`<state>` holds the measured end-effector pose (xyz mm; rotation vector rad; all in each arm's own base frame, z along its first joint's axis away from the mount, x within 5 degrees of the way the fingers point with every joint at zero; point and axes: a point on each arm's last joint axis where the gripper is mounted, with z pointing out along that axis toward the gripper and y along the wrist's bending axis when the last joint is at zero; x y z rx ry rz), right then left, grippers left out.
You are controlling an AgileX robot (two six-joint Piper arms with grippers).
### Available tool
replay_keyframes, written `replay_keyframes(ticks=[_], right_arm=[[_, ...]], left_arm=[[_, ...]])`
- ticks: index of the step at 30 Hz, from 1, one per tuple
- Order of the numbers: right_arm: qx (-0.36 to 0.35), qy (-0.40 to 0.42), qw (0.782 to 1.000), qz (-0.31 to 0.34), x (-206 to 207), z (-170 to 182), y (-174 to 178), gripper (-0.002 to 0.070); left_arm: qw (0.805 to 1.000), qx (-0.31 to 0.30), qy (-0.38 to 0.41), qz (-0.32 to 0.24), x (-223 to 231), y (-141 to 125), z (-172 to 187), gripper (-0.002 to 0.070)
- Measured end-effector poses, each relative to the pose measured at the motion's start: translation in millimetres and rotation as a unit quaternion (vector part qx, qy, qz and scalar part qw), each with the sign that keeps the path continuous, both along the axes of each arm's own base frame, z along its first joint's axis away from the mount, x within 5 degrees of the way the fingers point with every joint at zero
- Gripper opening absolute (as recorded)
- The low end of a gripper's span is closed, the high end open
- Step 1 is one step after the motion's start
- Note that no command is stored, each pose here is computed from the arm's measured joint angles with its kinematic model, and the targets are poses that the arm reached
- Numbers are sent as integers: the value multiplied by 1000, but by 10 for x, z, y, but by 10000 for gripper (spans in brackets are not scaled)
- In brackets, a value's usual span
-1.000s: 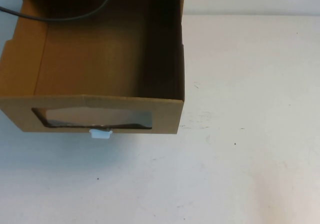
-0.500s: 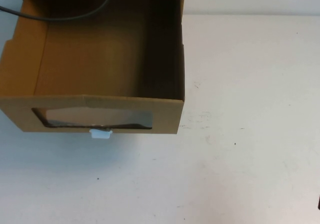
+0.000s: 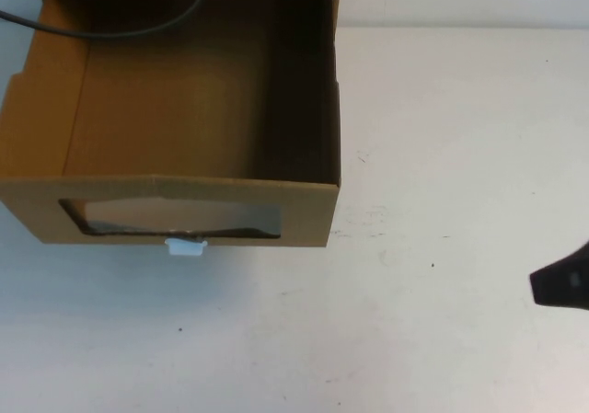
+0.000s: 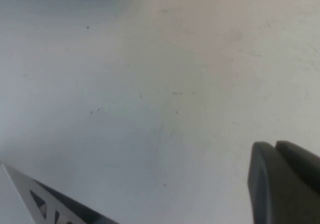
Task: Close the shoe box
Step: Close the shoe box with your right arm
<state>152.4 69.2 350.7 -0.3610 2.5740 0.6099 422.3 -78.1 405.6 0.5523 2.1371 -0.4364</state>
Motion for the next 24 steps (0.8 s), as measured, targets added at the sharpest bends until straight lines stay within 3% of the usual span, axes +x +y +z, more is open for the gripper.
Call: replay_keyframes(ticks=[7,13,19,24], right_arm=[[-55,-16,995,86,103,45,704,-11],[-85,-87,981,153,-5,-77,1455,-11],[-19,-227,959,167,-60,-78,1984,-11],[39,-303,941,144,27,-30,2177,-11]], left_arm=[[1000,-1,1,1,0,0,0,-5],[1000,-1,1,1,0,0,0,-5],[1000,-1,1,1,0,0,0,-5],[1000,-1,2,1,-1,0,-1,-5]])
